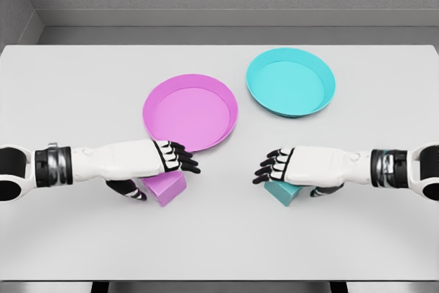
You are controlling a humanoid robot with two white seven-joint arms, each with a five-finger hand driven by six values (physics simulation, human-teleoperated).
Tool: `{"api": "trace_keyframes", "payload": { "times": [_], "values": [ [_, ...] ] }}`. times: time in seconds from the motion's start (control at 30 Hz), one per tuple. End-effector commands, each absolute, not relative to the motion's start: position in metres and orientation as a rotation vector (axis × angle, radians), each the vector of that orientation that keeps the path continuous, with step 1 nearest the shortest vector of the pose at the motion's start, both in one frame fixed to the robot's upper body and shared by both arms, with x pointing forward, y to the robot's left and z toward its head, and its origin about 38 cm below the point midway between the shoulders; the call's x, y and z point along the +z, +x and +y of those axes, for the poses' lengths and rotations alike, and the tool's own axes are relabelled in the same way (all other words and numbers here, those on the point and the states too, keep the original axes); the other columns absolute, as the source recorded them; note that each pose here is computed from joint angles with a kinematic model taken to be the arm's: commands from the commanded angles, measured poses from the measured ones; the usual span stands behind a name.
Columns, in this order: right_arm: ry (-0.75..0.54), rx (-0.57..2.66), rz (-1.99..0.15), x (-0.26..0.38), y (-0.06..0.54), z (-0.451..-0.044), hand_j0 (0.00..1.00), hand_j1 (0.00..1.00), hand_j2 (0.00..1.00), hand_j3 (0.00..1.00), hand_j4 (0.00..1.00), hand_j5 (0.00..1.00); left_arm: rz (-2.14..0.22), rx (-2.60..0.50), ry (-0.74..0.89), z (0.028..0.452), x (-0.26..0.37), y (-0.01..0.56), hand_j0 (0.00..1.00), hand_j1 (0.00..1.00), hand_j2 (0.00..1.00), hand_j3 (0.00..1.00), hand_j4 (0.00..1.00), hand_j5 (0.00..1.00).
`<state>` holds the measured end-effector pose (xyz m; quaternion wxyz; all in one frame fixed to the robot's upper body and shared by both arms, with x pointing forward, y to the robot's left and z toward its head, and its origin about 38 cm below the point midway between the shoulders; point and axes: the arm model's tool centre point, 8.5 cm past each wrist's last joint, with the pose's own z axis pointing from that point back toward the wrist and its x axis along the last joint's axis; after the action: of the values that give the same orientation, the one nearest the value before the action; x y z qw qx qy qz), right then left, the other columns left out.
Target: Place the blocks in the corresponding plates according to their colors
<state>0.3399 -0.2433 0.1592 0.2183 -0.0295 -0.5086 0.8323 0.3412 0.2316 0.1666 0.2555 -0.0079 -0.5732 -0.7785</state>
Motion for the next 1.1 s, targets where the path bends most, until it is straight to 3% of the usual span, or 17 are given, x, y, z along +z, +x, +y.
{"api": "trace_keyframes", "payload": {
  "times": [0.0, 0.07, 0.13, 0.17, 0.33, 0.63, 0.87, 1.07],
  "values": [
    [-0.068, 2.302, -1.407, 0.157, 0.339, -0.242, 0.99, 0.99, 0.99, 0.99, 0.99, 0.99, -1.521, -2.132, -0.032, 0.232, 0.164, 0.340, 1.00, 1.00, 1.00, 1.00, 1.00, 1.00],
    [-0.072, 2.300, -1.406, 0.157, 0.339, -0.243, 0.88, 0.88, 0.88, 0.88, 0.88, 0.88, -1.502, -2.143, -0.026, 0.233, 0.165, 0.342, 1.00, 1.00, 1.00, 1.00, 1.00, 1.00],
    [-0.076, 2.292, -1.415, 0.159, 0.341, -0.243, 0.65, 0.65, 0.65, 0.65, 0.65, 0.65, -1.498, -2.145, -0.023, 0.233, 0.165, 0.342, 1.00, 1.00, 1.00, 1.00, 1.00, 1.00],
    [-0.080, 2.289, -1.410, 0.158, 0.342, -0.244, 0.62, 0.62, 0.62, 0.62, 0.62, 0.62, -1.498, -2.145, -0.023, 0.233, 0.165, 0.342, 1.00, 1.00, 1.00, 1.00, 1.00, 1.00],
    [-0.079, 2.279, -1.410, 0.157, 0.344, -0.245, 0.56, 0.56, 0.56, 0.56, 0.56, 0.56, -1.469, -2.117, 0.024, 0.233, 0.165, 0.349, 1.00, 1.00, 1.00, 1.00, 1.00, 1.00],
    [-0.155, 2.197, -1.451, 0.171, 0.364, -0.256, 0.56, 0.56, 0.56, 0.56, 0.56, 0.56, -1.455, -2.145, 0.006, 0.228, 0.157, 0.344, 0.99, 0.99, 0.99, 0.99, 0.99, 0.99],
    [-0.191, 2.098, -1.514, 0.190, 0.376, -0.271, 0.56, 0.56, 0.56, 0.56, 0.56, 0.56, -1.457, -2.159, -0.001, 0.227, 0.156, 0.343, 0.81, 0.81, 0.81, 0.81, 0.81, 0.81],
    [-0.253, 2.013, -1.527, 0.204, 0.398, -0.291, 0.56, 0.56, 0.56, 0.56, 0.56, 0.56, -1.459, -2.189, -0.022, 0.226, 0.156, 0.340, 0.58, 0.58, 0.58, 0.58, 0.58, 0.58]
  ]
}}
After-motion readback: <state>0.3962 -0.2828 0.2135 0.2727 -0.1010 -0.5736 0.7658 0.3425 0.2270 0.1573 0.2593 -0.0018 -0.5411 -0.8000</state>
